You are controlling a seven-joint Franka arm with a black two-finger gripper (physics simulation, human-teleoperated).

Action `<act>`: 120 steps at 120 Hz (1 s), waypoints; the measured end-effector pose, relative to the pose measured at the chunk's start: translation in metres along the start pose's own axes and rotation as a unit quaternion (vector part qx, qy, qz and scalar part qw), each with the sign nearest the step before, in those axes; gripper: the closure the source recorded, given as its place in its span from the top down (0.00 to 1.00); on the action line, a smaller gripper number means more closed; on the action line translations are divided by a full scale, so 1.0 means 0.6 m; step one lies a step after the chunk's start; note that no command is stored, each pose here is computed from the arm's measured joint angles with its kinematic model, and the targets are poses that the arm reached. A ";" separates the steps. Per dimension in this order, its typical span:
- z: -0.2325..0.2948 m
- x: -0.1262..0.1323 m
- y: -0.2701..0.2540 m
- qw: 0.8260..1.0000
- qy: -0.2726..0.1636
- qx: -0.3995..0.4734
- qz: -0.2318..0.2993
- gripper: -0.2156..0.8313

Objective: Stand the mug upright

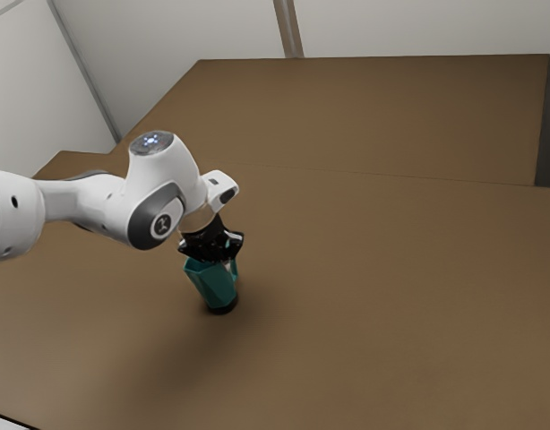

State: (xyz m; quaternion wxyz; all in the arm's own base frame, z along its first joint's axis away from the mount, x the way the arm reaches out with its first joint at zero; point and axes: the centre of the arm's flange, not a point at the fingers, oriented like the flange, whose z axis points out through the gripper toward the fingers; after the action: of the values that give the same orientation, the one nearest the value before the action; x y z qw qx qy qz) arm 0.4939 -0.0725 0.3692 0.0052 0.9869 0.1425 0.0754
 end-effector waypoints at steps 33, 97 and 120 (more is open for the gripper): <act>0.007 0.005 0.003 0.999 0.007 -0.003 -0.034 0.26; -0.185 0.057 0.057 0.998 0.054 -0.022 -0.033 0.75; -0.300 0.124 0.058 0.998 0.064 0.004 0.006 0.78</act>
State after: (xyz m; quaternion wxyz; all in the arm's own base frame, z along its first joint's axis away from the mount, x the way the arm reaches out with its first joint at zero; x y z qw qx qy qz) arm 0.5472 -0.0870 0.5594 -0.0083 0.9809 0.1368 0.1382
